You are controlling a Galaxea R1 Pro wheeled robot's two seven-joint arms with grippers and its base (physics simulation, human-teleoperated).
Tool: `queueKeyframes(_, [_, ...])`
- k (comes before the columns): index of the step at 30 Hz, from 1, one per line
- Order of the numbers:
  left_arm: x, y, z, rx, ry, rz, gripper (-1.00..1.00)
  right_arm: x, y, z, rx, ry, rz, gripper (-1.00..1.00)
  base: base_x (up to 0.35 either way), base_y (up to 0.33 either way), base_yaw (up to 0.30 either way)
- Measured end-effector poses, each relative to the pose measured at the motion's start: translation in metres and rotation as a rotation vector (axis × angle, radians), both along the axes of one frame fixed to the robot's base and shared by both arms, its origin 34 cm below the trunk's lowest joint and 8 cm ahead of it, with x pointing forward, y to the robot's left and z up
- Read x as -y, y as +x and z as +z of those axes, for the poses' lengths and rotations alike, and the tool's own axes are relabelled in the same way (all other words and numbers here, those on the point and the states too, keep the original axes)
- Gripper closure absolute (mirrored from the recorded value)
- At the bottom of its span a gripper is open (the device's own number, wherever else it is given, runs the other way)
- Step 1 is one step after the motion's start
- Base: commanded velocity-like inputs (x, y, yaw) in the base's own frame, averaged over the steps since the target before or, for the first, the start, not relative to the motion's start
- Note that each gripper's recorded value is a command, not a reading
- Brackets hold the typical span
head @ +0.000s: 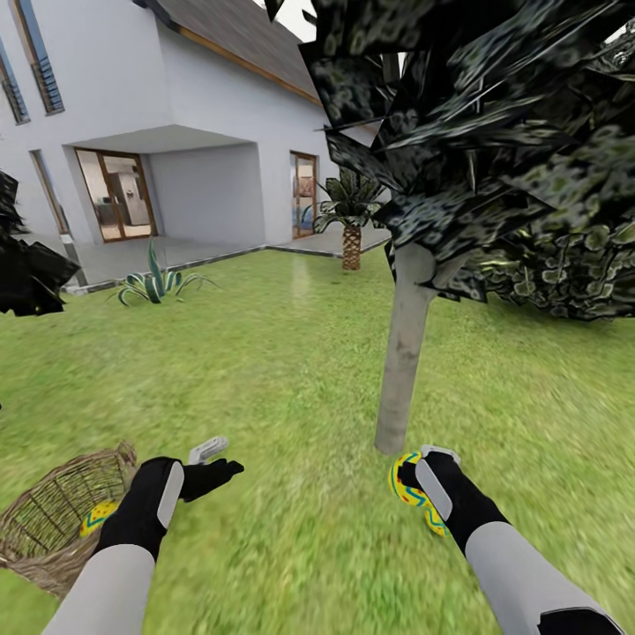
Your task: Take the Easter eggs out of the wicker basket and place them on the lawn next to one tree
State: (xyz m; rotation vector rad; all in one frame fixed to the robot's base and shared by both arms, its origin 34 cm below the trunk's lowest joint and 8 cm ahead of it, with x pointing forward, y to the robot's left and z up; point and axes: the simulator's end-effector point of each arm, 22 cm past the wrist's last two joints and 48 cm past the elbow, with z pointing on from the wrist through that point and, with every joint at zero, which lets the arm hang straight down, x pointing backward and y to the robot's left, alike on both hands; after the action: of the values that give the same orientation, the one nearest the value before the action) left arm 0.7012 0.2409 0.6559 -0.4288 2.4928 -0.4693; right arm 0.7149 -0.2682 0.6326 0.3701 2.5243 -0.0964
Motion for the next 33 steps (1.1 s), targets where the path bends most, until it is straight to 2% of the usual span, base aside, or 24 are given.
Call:
queueKeyframes(6, [0.002, 0.0, -0.002, -0.003, -0.013, -0.005, -1.0, 0.0, 0.0, -0.003, -0.005, -0.002, -0.001, 1.0, 0.029, -0.005, 0.031])
queueKeyframes(11, [0.017, 0.001, -0.006, 0.026, -0.094, -0.047, -1.0, 0.001, -0.002, -0.017, -0.01, -0.003, -0.002, 1.0, 0.001, 0.0, 0.066])
queueKeyframes(13, [0.022, 0.002, -0.005, 0.043, -0.135, -0.067, -1.0, 0.001, -0.003, -0.022, -0.012, -0.002, -0.003, 1.0, 0.0, 0.0, 0.067])
queueKeyframes(18, [0.035, 0.003, 0.019, 0.152, -0.329, -0.172, -1.0, 0.001, -0.005, -0.036, -0.017, 0.003, -0.007, 1.0, 0.0, 0.0, 0.067])
queueKeyframes(21, [0.046, 0.0, 0.026, 0.185, -0.406, -0.215, -1.0, 0.002, -0.003, -0.043, -0.005, 0.005, -0.016, 1.0, 0.0, 0.0, 0.067])
queueKeyframes(24, [0.048, -0.001, 0.022, 0.191, -0.427, -0.225, -1.0, 0.003, -0.002, -0.05, 0.009, 0.005, -0.023, 1.0, 0.0, 0.0, 0.067])
queueKeyframes(33, [0.048, -0.005, -0.004, 0.18, -0.434, -0.225, -1.0, 0.002, -0.006, -0.076, -0.001, 0.013, -0.027, 1.0, 0.0, 0.0, 0.013])
